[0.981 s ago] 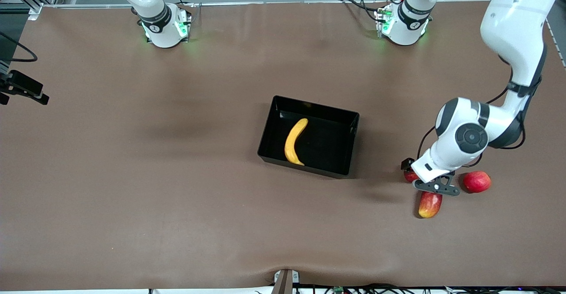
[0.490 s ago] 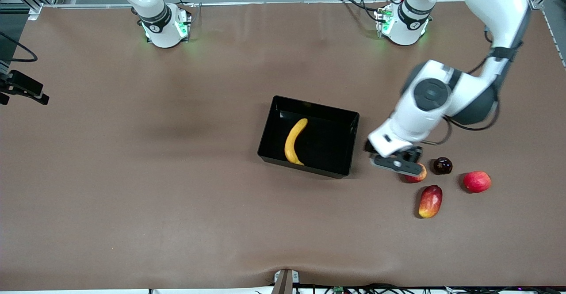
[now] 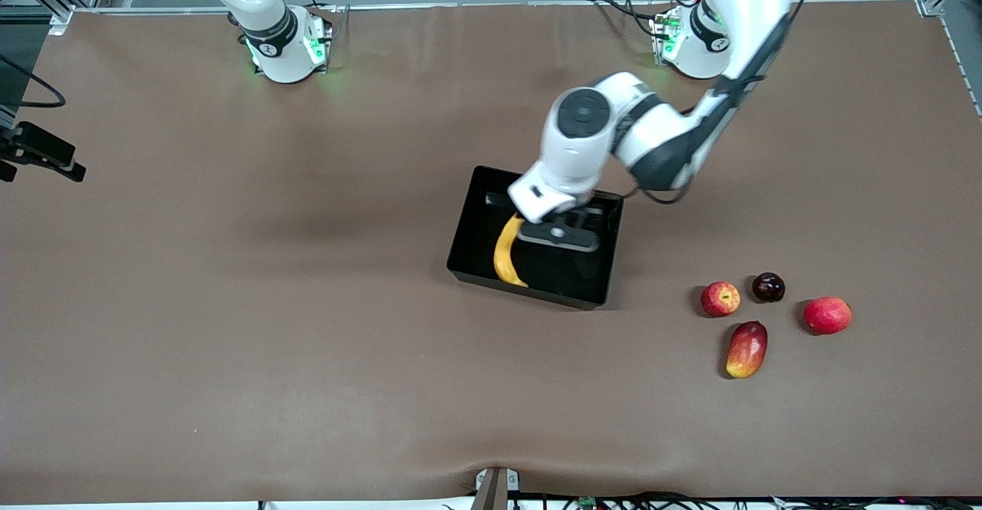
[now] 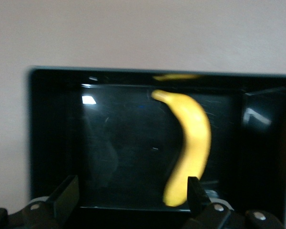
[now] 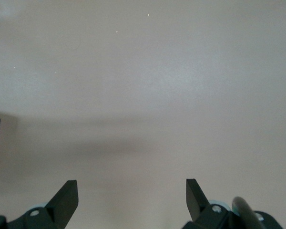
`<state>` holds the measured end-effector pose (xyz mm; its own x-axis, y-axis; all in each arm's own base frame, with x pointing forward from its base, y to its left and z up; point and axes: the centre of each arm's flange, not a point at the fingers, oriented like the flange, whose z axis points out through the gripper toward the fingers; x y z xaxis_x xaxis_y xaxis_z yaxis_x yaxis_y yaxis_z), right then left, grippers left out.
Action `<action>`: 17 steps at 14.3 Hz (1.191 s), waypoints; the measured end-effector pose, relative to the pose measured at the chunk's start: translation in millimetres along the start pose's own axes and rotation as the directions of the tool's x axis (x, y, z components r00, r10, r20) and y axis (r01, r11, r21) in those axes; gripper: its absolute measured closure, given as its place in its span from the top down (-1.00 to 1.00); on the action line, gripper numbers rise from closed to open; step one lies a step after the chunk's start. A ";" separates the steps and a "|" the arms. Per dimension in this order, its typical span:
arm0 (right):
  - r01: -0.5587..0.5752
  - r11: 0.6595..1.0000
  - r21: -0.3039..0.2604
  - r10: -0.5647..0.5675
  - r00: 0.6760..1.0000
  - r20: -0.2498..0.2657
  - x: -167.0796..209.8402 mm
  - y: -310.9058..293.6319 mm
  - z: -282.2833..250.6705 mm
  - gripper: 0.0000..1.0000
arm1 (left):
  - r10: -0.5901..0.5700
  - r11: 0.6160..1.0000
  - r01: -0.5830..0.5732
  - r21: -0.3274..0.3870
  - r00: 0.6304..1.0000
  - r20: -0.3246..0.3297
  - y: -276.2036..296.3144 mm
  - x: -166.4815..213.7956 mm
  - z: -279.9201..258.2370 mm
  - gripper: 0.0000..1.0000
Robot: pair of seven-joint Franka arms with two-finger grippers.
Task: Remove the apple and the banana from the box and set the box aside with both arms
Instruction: 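Reach the left gripper into the box and grasp the banana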
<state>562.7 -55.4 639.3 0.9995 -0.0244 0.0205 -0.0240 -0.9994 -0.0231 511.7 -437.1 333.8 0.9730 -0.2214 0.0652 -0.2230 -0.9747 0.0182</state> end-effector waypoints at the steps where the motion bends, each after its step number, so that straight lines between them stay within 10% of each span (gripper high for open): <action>1: 0.000 1.000 0.000 0.000 1.000 0.000 0.0 0.0 0.0 1.00 | 0.016 1.000 -0.016 -0.006 1.000 0.011 14.2 -3.6 9.0 1.00; 17: 0.000 1.000 0.000 0.000 1.000 0.015 4.9 0.2 9.4 1.00 | 0.101 0.995 -0.099 -0.031 0.993 0.056 56.2 -18.5 140.6 0.77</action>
<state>567.7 -55.5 630.0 0.9997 -0.0242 0.0050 -0.0241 -0.9994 -0.0232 489.5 -492.4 193.3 0.9474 -0.3198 0.0111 -0.3200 -0.9465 0.0428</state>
